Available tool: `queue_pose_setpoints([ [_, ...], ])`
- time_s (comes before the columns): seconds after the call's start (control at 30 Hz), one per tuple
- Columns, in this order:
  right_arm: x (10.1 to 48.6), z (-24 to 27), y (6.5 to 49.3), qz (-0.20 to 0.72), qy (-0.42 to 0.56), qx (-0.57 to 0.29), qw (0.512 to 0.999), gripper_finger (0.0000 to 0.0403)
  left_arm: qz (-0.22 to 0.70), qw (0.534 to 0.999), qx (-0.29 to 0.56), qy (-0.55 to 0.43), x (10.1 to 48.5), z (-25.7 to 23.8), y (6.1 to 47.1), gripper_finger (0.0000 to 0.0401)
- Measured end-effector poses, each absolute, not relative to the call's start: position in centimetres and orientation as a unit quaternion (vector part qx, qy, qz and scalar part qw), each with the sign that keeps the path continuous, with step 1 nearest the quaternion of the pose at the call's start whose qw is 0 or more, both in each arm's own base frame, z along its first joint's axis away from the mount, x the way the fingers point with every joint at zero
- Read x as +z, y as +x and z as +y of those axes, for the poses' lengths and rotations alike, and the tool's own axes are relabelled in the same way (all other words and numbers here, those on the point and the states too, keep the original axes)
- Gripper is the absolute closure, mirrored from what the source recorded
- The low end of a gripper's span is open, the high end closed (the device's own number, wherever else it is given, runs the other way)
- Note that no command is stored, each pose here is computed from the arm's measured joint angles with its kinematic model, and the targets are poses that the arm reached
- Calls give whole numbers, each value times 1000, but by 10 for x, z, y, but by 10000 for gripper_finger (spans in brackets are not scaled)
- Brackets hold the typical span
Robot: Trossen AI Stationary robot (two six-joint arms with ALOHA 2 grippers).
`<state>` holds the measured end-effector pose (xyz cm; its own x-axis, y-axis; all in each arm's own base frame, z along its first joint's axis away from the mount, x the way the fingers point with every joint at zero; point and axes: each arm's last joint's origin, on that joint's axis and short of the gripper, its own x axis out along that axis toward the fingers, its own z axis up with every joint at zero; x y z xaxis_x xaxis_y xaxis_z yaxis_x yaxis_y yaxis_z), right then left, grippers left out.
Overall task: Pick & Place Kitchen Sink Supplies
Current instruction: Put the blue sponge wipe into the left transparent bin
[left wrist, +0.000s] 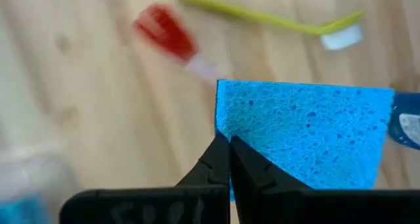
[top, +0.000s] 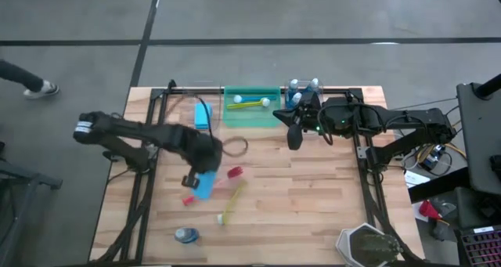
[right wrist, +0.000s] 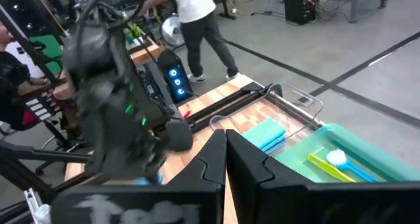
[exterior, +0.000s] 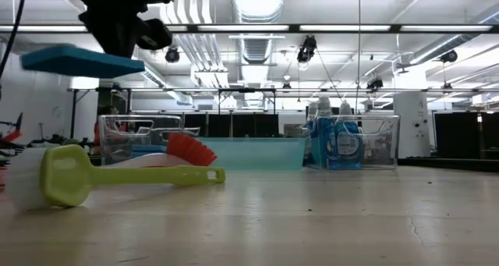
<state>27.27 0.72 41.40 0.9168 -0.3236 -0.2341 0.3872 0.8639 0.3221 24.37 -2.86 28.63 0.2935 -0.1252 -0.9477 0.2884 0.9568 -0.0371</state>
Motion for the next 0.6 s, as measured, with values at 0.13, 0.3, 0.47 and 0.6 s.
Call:
queue_pose_setpoints([
  [0.13, 414, 7, 273, 86, 184, -185, 962, 394, 577, 810, -89, 50, 304, 1, 229, 401],
  [0.3, 415, 7, 273, 81, 186, -183, 962, 394, 575, 817, -39, 31, 323, 38, 214, 401],
  [0.47, 415, 7, 273, 79, 185, -183, 962, 394, 585, 807, 42, 63, 341, 77, 203, 401],
  [0.6, 412, 7, 274, 84, 183, -184, 962, 394, 577, 810, 65, 78, 353, 106, 196, 401],
])
